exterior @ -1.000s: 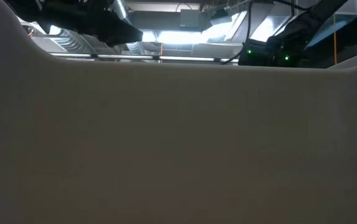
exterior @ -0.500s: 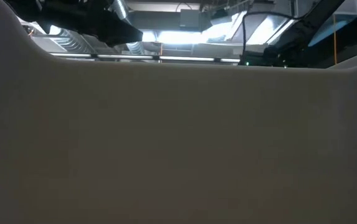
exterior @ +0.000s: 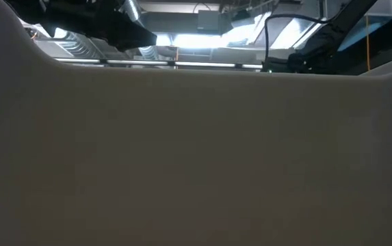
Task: Sort rubber bands into baskets
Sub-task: Put the black rubber band in the orange bin
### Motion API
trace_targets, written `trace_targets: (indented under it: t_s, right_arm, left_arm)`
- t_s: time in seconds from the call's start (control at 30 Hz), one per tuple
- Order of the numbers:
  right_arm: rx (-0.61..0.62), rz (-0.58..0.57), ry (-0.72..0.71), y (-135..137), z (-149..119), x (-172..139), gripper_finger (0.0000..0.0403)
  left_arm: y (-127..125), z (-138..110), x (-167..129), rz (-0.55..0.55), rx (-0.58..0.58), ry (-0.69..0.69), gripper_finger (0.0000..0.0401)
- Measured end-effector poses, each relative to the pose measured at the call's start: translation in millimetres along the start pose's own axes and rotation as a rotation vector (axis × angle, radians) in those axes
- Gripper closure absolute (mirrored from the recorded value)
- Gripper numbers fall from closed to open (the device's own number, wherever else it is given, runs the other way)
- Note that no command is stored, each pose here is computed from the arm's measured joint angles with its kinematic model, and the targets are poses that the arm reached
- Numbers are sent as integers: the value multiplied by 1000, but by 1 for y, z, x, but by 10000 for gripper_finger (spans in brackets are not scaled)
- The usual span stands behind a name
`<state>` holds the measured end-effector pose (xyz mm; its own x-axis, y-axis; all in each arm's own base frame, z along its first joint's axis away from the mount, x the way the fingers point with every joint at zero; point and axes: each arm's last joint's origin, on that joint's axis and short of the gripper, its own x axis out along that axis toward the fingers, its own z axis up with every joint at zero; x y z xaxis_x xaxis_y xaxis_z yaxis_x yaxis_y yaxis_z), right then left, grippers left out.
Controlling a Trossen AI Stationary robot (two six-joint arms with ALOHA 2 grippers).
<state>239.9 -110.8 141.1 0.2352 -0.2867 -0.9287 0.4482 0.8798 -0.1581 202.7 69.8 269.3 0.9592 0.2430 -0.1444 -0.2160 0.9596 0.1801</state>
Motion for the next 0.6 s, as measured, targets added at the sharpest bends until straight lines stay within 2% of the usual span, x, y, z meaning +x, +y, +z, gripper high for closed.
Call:
trace_targets:
  t_s: [0.17, 0.37, 0.6]
  right_arm:
    - [15, -9, -90, -4, 3, -22, 380]
    - [43, 5, -250, -10, 4, -61, 399]
    - [104, 11, -455, -19, 4, -112, 388]
  left_arm:
    - [0, 0, 0, 0, 0, 0, 263]
    - [0, 0, 0, 0, 0, 0, 263]
    - [0, 0, 0, 0, 0, 0, 263]
